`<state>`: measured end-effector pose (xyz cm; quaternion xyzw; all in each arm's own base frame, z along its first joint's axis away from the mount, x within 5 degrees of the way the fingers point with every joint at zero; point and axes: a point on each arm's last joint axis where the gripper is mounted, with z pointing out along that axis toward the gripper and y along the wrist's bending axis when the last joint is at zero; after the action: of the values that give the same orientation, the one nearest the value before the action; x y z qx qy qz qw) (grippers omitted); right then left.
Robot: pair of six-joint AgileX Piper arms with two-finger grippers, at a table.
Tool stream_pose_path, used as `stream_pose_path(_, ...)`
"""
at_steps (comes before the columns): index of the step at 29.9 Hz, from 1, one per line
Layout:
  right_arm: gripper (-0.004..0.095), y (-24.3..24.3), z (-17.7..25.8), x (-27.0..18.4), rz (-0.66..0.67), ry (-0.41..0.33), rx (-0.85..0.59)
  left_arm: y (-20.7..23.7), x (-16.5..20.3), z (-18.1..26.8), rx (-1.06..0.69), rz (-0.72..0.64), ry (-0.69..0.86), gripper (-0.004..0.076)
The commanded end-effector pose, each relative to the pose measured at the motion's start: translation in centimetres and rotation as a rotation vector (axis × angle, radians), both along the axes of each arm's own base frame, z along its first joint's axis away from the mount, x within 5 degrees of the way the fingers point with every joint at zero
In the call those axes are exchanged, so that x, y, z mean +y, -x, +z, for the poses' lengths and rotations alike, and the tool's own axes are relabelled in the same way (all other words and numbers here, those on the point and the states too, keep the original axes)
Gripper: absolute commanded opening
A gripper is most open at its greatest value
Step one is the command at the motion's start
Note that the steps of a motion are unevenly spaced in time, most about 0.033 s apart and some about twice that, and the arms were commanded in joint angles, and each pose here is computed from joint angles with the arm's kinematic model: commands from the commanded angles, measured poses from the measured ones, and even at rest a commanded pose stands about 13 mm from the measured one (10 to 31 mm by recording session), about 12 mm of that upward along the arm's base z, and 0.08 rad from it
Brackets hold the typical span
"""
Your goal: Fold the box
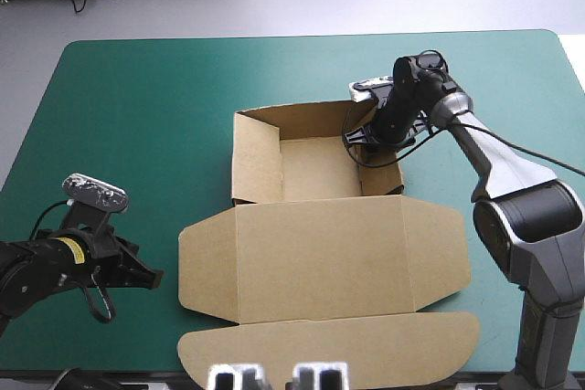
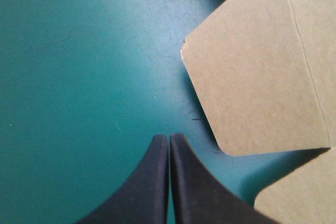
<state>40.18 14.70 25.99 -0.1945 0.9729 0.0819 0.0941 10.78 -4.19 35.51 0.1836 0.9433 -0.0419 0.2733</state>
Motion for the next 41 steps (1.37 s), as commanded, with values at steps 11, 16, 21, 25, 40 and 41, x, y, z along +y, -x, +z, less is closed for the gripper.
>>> stream_pose_path(11,-0.0019,-0.2,4.2,-3.7,0.002,0.134,-0.149,0.3,-0.1,0.6,0.003,0.001,0.032,-0.0008)
stream_pose_path(16,-0.0020,-1.9,6.8,-9.4,-0.146,0.118,-0.231,0.2,-0.2,0.7,-0.014,-0.008,0.033,-0.0008)
stream_pose_path(21,-0.0020,-2.5,9.6,-17.1,-0.328,0.161,-0.327,0.2,-0.2,0.7,-0.019,-0.008,0.034,-0.0008)
stream_pose_path(25,-0.0020,-1.7,10.4,-24.2,-0.493,0.197,-0.357,0.2,-0.2,0.7,-0.019,-0.008,0.035,-0.0008)
stream_pose_path(40,-0.0020,0.6,7.2,-36.0,-0.760,0.224,-0.293,-0.3,-0.3,1.0,-0.074,-0.012,0.045,-0.0008)
stream_pose_path(41,-0.0019,0.5,7.1,-36.0,-0.754,0.227,-0.300,-0.3,-0.3,1.1,-0.083,-0.012,0.048,-0.0008)
